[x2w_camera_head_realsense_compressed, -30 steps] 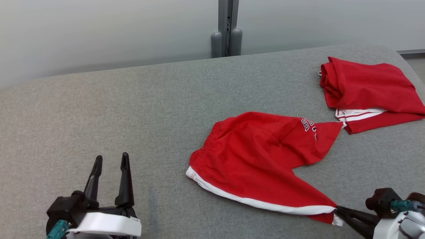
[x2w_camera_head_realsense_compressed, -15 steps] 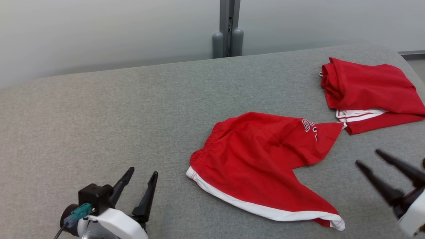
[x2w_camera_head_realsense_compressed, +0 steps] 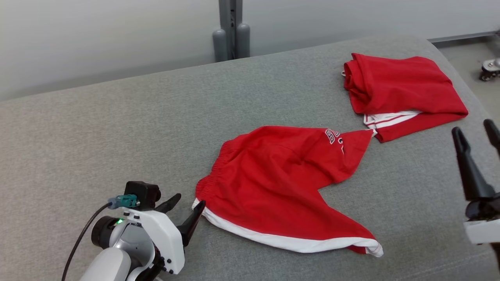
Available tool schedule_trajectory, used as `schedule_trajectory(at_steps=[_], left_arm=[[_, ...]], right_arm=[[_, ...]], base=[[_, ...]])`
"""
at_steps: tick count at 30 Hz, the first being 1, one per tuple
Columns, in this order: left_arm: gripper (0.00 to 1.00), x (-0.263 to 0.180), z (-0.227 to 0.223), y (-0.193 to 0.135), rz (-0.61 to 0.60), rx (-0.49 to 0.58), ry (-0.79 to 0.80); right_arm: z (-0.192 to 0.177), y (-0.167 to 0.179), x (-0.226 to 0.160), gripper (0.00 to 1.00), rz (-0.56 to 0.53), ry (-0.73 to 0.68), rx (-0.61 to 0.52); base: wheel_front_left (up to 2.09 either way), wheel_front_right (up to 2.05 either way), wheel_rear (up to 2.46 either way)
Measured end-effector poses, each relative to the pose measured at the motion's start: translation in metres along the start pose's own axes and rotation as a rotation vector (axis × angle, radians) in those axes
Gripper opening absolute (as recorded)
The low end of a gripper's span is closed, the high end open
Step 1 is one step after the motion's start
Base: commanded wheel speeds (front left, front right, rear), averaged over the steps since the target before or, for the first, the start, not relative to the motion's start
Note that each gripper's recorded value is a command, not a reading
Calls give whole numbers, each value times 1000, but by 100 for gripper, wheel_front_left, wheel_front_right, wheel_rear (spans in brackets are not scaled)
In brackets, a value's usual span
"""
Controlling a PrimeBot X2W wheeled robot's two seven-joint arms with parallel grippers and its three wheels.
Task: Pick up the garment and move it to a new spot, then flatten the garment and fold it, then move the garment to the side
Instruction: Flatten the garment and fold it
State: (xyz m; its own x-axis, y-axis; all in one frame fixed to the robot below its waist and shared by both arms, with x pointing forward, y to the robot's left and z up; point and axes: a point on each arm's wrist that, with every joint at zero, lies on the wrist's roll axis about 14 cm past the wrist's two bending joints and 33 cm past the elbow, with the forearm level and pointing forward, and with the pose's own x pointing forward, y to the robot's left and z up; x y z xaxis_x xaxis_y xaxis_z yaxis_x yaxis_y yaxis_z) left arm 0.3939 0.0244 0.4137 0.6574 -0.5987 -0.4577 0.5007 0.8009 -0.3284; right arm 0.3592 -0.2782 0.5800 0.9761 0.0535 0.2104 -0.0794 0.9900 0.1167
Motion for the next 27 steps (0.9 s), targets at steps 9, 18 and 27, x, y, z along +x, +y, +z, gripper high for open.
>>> schedule_trajectory(at_steps=[9,18,27], left_arm=[[100,20,-24,-15,-80,-12,152],[0,15,-14,-8,-70,-35,76],[0,-17,-16,19,51,-126,-13]], right_arm=[[-12,-2,-14,100,-65,14,22],[-22,5,-10,100,-55,31,39],[-46,37,6,100,30,77,106]], base=[[0,0,0],[0,0,0],[0,0,0]])
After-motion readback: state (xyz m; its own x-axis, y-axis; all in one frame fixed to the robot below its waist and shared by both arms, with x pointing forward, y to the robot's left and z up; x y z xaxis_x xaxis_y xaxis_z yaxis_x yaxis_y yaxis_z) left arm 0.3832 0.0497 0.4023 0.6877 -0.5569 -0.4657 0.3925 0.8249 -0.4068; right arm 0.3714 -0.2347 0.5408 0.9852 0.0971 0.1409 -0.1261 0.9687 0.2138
